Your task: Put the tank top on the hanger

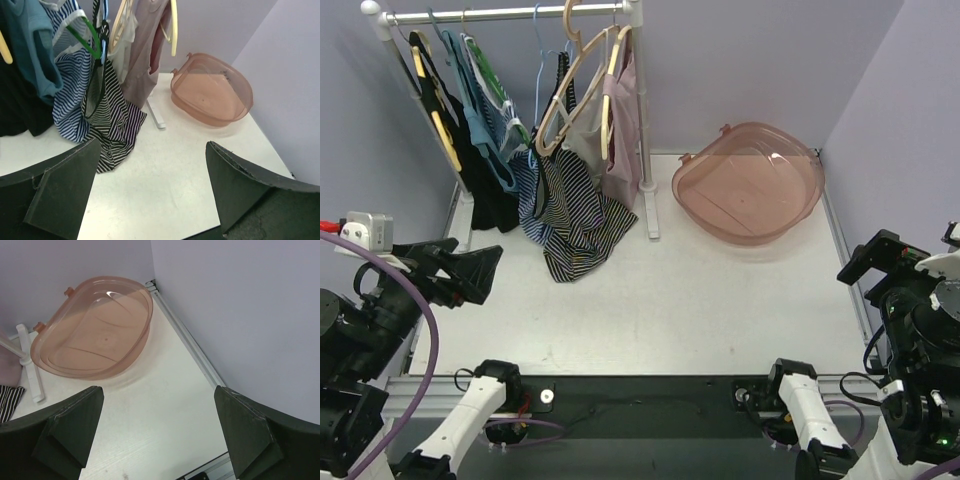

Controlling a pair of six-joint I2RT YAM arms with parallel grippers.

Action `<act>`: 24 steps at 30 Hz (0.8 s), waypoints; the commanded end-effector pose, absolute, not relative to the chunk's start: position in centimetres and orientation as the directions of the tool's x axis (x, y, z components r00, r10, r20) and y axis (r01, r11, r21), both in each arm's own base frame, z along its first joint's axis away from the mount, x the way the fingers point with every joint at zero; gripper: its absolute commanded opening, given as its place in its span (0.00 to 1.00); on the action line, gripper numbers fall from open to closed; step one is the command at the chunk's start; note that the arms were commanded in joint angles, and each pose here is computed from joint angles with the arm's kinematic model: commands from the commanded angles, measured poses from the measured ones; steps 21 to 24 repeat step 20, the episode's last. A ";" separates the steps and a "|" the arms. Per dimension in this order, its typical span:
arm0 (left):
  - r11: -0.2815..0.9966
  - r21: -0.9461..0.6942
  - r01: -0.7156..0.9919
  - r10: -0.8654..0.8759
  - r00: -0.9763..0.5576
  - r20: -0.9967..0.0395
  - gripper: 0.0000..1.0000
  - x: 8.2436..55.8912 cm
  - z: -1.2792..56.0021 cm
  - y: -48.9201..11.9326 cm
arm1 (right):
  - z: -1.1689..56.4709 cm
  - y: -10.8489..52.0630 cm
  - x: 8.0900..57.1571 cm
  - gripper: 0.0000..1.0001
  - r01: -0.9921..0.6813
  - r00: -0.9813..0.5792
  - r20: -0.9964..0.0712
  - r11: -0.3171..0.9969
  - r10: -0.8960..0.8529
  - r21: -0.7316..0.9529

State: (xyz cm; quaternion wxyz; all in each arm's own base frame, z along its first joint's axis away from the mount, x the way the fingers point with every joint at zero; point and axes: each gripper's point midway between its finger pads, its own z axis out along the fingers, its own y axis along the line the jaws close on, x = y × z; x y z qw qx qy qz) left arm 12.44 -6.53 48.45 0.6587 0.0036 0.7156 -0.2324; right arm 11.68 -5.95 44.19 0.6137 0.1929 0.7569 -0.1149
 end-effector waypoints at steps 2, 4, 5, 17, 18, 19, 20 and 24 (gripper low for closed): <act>0.915 -0.300 0.269 -0.269 -0.146 -0.952 0.97 11.6 47.2 -5.4 | 44.5 -7.0 12.0 1.00 0.474 -0.197 -0.971 0.880 0.137 0.028; 0.918 -0.303 0.258 -0.274 -0.144 -0.951 0.97 11.4 47.0 -5.0 | 44.6 -7.0 12.0 1.00 0.476 -0.196 -0.971 0.879 0.138 0.029; 0.917 -0.304 0.258 -0.275 -0.142 -0.951 0.97 11.3 47.0 -5.0 | 44.6 -7.1 12.0 1.00 0.480 -0.198 -0.970 0.877 0.139 0.027; 0.908 -0.338 0.247 -0.310 -0.145 -0.940 0.97 10.9 46.4 -4.2 | 44.0 -7.3 11.8 1.00 0.497 -0.206 -0.968 0.868 0.144 0.023; 0.908 -0.339 0.245 -0.313 -0.142 -0.939 0.97 10.8 46.4 -4.1 | 44.0 -7.4 11.9 1.00 0.498 -0.208 -0.968 0.867 0.143 0.021; 0.907 -0.342 0.244 -0.315 -0.142 -0.938 0.97 10.9 46.4 -4.1 | 44.0 -7.4 11.9 1.00 0.498 -0.206 -0.968 0.867 0.144 0.023; 0.906 -0.344 0.247 -0.316 -0.144 -0.938 0.97 10.8 46.3 -4.1 | 44.1 -7.3 11.9 1.00 0.497 -0.206 -0.968 0.868 0.142 0.022; 0.906 -0.344 0.247 -0.316 -0.144 -0.938 0.97 10.8 46.3 -4.1 | 44.1 -7.3 11.9 1.00 0.497 -0.206 -0.968 0.868 0.142 0.022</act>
